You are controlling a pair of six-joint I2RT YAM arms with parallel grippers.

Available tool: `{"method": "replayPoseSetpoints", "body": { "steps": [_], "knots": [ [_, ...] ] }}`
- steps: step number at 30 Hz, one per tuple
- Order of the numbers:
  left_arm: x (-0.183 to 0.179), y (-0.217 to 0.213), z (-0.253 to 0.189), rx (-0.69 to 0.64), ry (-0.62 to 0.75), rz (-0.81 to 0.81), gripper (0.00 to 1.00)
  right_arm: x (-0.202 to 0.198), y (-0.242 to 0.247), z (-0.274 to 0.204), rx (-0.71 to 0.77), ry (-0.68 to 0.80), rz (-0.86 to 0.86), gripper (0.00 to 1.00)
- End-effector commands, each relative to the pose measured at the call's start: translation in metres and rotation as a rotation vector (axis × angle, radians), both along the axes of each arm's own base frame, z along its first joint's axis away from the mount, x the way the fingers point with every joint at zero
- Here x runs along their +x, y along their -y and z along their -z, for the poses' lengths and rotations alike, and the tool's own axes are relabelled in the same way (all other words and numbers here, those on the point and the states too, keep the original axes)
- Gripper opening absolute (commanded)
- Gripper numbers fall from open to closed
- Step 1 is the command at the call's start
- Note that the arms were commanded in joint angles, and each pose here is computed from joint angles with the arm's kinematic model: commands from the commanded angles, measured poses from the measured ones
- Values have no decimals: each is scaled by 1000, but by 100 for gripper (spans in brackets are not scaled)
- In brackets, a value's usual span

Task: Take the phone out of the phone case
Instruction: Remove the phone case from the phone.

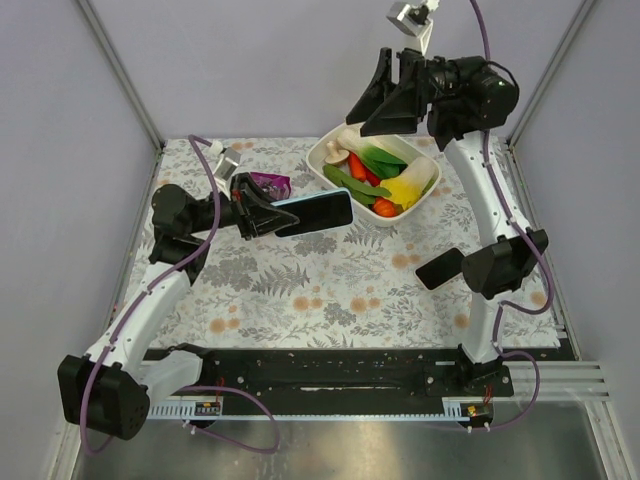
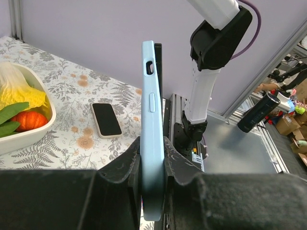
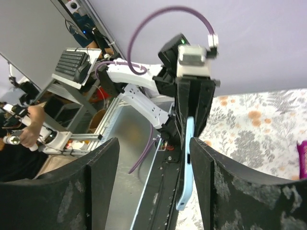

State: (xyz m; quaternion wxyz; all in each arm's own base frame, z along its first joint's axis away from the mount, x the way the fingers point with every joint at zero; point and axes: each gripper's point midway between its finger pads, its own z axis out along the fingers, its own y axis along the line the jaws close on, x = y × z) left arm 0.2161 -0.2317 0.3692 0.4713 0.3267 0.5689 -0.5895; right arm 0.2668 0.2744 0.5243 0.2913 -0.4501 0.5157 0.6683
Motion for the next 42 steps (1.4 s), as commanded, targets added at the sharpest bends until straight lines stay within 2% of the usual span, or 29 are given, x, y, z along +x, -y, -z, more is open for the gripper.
{"method": "replayPoseSetpoints", "body": {
  "steps": [1, 4, 6, 8, 11, 12, 17, 22, 27, 31, 35, 42],
  "knots": [
    [-4, -2, -31, -15, 98, 9, 0, 3, 7, -43, 48, 130, 66, 70],
    [-4, -2, -28, 18, 78, 15, 0, 35, 9, -75, 156, 170, 286, 78],
    [-6, -2, -28, 40, 75, 22, 0, 53, 9, -80, 189, 119, 363, 79],
    [-7, -3, -27, 55, 77, 18, 0, 84, 5, -59, 147, 29, 465, 84],
    [-6, -4, -33, 45, 82, 13, 0, 131, 15, -17, 11, 76, 723, 86],
    [-5, -5, -35, 32, 80, 7, 0, 135, 17, -5, -25, 91, 744, 87],
    [-10, -9, -61, -80, 96, 17, 0, 108, 15, 34, -84, 1, 588, 99],
    [-9, -14, -70, -142, 101, -25, 0, 70, 28, 57, -84, 65, 611, 100],
    [8, -19, -70, -160, 65, -100, 0, 15, 30, 65, -22, 73, 482, 99],
    [13, -20, -73, -176, 47, -122, 0, -15, 32, 71, 24, 105, 407, 94],
    [13, -20, -72, -179, 29, -119, 0, -26, 25, 83, 28, 114, 363, 91],
    [4, -21, -75, -210, 22, -96, 0, -21, 0, 104, -14, 133, 340, 88]
  ]
}}
